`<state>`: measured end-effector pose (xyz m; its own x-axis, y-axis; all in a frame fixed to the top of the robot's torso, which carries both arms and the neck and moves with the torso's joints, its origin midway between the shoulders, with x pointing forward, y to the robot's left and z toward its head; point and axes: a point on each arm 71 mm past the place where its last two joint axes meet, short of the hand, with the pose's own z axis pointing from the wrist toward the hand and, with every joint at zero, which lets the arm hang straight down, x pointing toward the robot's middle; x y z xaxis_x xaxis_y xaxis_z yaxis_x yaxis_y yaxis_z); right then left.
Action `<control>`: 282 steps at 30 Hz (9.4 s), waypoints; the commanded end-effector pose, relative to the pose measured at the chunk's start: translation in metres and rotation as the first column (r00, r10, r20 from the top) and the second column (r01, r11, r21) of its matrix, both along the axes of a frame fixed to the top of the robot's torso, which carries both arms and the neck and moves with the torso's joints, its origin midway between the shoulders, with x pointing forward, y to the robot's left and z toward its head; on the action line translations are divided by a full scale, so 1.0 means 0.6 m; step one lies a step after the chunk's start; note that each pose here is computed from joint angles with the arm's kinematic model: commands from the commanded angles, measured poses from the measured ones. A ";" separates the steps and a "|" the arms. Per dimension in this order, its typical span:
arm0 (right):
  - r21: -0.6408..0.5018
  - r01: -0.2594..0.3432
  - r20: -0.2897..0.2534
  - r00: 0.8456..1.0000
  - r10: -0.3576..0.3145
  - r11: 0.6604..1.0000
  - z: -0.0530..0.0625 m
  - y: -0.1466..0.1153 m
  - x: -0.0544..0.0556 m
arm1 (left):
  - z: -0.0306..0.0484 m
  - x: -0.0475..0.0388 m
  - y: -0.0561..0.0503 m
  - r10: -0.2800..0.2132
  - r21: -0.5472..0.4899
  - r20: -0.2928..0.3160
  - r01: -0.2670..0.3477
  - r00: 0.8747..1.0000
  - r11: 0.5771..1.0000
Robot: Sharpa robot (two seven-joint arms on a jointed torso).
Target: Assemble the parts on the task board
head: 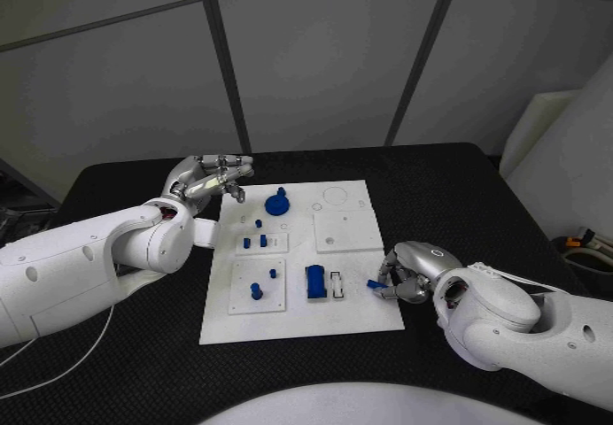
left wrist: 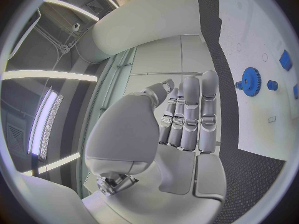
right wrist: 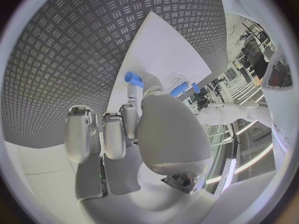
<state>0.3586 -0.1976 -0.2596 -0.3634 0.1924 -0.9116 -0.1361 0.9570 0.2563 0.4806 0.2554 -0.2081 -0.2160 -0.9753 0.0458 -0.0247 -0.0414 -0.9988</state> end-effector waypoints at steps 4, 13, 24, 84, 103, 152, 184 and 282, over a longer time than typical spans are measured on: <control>0.133 0.147 -0.115 0.985 -0.132 0.980 -0.012 -0.004 -0.013 | 0.002 0.000 -0.002 -0.008 -0.007 0.003 0.008 1.000 1.000; 0.264 0.143 -0.070 0.989 -0.129 0.954 0.002 0.018 -0.016 | 0.002 0.000 -0.002 -0.008 -0.007 0.004 0.008 1.000 1.000; 0.312 0.138 -0.135 0.986 -0.100 0.940 -0.009 0.051 -0.010 | 0.002 0.000 -0.004 -0.011 -0.009 0.004 0.011 1.000 1.000; 0.356 0.101 -0.165 0.985 -0.044 0.929 -0.023 0.102 0.003 | 0.002 -0.001 -0.006 -0.017 -0.010 -0.001 0.017 1.000 1.000; 0.356 0.079 -0.142 0.989 -0.029 0.931 -0.011 0.087 -0.008 | 0.001 0.000 -0.004 -0.012 -0.008 -0.002 0.012 1.000 1.000; 0.290 0.066 -0.179 0.984 -0.013 0.955 -0.038 0.072 0.015 | -0.003 0.000 -0.004 -0.012 -0.007 -0.009 0.012 1.000 1.000; 0.486 -0.030 -0.228 0.961 0.160 0.873 -0.016 0.048 0.013 | -0.007 0.001 -0.004 -0.010 -0.006 -0.012 0.009 1.000 1.000; 0.959 0.215 -0.140 0.928 -0.346 0.187 0.059 0.009 0.172 | -0.027 -0.031 -0.105 0.199 0.032 0.022 -0.200 0.980 0.979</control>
<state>0.4617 -0.1927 -0.2263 -0.0198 0.9997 0.0125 0.0177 -0.0121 0.9998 0.4615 0.1930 -0.2276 -0.0138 -0.9997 0.0191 -0.0345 -0.0186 -0.9992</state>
